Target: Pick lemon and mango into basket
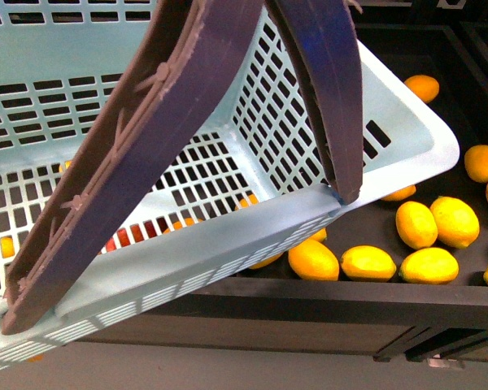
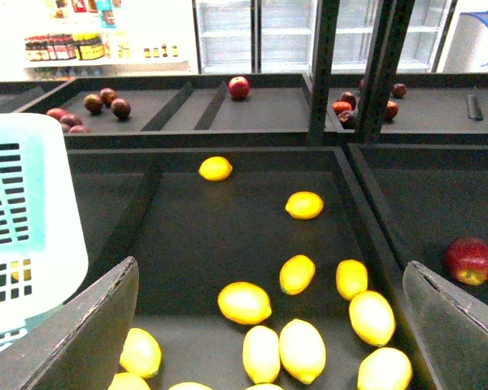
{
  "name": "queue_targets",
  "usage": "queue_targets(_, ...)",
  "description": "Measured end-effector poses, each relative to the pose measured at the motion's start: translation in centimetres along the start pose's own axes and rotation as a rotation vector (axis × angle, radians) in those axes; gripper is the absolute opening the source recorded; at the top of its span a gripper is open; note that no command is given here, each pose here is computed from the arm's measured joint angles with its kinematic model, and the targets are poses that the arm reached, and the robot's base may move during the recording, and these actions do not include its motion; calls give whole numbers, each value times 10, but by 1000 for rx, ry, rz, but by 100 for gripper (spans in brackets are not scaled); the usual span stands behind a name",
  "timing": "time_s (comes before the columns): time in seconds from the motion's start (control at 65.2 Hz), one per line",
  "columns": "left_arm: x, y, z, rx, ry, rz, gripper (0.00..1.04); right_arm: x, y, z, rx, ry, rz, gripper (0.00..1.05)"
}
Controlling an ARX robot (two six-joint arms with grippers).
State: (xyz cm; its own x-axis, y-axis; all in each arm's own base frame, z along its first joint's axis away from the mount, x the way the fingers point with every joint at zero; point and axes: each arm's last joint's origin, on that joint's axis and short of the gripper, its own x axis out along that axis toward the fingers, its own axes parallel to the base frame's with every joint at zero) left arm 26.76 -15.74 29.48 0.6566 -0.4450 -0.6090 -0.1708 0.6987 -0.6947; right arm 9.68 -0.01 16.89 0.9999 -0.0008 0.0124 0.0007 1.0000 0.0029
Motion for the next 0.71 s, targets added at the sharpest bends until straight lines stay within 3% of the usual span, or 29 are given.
queue_targets(0.061,0,0,0,1,1,0,5,1,0,-1,23,34,4,96)
queue_targets(0.153,0,0,0,-1,-3,1,5,5,-6,-4,222,378,-48,96)
queue_targets(0.245,0,0,0,3,-2,0,5,20,-17,-15,396,531,-152,96)
queue_targets(0.414,0,0,0,3,-7,3,5,65,-26,-13,491,555,-198,96)
queue_targets(0.491,0,0,0,0,-3,1,5,111,-29,-13,526,540,-222,96)
queue_targets(0.705,0,0,0,0,-4,1,5,208,-16,-57,701,668,-354,96)
